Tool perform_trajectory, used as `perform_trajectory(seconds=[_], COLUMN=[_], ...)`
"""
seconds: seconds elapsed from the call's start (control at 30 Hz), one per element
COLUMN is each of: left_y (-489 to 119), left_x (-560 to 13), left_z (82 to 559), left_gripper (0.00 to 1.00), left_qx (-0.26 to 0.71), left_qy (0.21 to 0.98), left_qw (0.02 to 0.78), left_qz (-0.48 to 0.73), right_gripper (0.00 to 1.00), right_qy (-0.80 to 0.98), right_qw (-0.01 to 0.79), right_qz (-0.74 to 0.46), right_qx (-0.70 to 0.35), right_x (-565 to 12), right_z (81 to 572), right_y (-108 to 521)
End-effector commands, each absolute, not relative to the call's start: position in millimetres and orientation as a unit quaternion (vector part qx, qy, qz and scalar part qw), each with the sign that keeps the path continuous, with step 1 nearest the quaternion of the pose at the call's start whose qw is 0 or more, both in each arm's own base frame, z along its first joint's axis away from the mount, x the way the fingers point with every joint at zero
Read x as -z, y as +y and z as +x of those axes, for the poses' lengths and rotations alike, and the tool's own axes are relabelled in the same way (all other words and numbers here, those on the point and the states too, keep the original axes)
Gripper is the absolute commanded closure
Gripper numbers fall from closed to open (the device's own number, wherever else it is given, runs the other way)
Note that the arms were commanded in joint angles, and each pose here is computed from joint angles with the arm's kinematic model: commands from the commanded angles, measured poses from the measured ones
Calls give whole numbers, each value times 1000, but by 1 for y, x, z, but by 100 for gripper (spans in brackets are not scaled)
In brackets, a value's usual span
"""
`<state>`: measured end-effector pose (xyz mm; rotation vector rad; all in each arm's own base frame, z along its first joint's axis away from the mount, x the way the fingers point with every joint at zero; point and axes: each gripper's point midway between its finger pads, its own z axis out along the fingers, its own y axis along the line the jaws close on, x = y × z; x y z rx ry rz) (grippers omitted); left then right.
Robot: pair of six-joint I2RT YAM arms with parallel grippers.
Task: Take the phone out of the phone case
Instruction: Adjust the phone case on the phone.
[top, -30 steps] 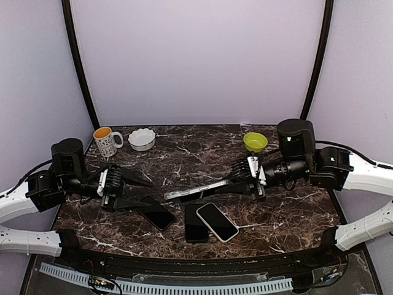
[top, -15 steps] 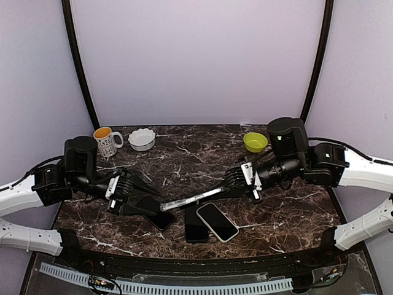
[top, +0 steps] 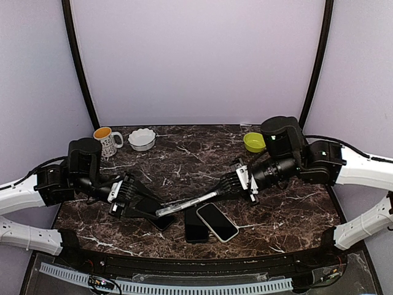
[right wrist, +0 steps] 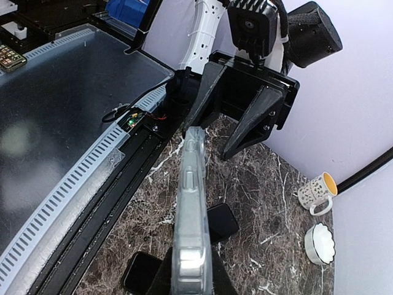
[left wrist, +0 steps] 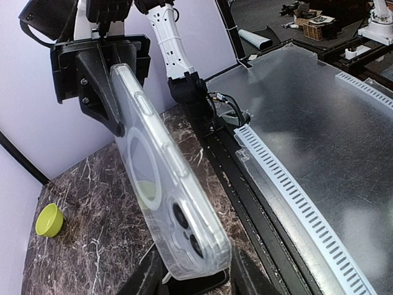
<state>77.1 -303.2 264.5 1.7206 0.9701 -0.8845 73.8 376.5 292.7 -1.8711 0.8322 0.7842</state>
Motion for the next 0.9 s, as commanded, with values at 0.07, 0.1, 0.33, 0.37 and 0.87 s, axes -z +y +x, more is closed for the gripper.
perform_trajectory(seconds=[0.07, 0.1, 0.33, 0.37, 0.87], left_y=[-306, -306, -304, -304, -302], left_x=[-279, -279, -277, -277, -268], left_z=[77, 77, 79, 79, 96], left_gripper=[60, 60, 62, 63, 62], left_qx=[356, 355, 347, 347, 306], left_qy=[374, 375, 381, 383, 415], left_qw=[485, 485, 485, 484, 499], left_qz=[706, 706, 707, 706, 697], right_gripper=[100, 100, 100, 100, 100], right_qy=[281, 279, 266, 265, 291], right_qw=[490, 486, 432, 426, 457], right_qz=[-755, -758, -783, -786, -785], right_qx=[-332, -333, -358, -360, -300], right_x=[-329, -328, -309, -307, -285], right_z=[56, 54, 26, 23, 41], right_y=[384, 384, 382, 382, 388])
